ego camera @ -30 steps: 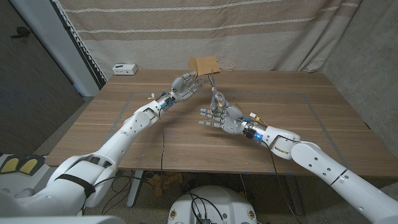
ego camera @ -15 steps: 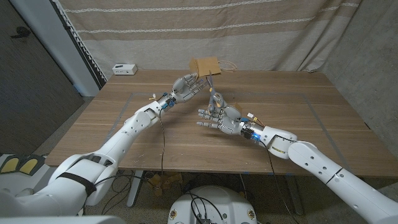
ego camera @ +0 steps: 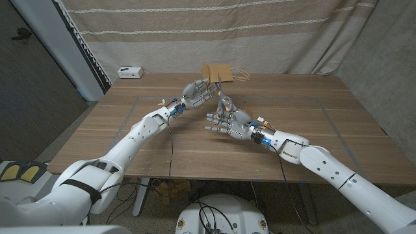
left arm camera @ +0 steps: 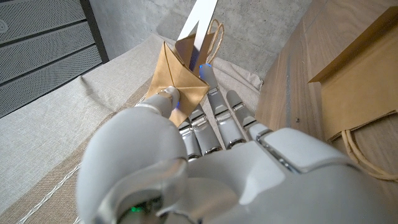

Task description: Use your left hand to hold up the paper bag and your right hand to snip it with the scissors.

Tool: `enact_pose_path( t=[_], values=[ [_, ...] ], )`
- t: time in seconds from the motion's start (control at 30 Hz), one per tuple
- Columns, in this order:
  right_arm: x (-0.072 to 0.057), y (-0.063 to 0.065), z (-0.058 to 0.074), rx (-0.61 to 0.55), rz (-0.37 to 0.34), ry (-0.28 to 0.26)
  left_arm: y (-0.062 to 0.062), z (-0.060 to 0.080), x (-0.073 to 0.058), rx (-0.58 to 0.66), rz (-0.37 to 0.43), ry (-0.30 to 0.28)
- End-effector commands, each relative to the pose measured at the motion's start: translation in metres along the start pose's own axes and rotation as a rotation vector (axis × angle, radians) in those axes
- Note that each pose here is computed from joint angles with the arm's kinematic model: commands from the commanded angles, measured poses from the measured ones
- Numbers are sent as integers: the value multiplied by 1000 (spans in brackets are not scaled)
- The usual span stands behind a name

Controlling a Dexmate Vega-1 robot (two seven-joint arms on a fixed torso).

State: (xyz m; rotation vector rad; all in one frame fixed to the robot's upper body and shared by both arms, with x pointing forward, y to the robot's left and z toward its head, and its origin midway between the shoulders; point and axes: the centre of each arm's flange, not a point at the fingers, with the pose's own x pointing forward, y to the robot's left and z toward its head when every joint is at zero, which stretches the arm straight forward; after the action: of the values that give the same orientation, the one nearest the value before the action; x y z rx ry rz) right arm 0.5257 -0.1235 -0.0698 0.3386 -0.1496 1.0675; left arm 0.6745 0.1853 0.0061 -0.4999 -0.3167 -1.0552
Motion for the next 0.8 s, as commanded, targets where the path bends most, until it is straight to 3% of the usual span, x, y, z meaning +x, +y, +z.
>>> enact_pose_path(
  t=[0.03,0.8],
  values=[
    [3,-2,3,-16,-7,1,1,0,-3,1,-11,11],
    [10,-4,3,-20,-9,8,2,2,-15,7,-12,11]
  ],
)
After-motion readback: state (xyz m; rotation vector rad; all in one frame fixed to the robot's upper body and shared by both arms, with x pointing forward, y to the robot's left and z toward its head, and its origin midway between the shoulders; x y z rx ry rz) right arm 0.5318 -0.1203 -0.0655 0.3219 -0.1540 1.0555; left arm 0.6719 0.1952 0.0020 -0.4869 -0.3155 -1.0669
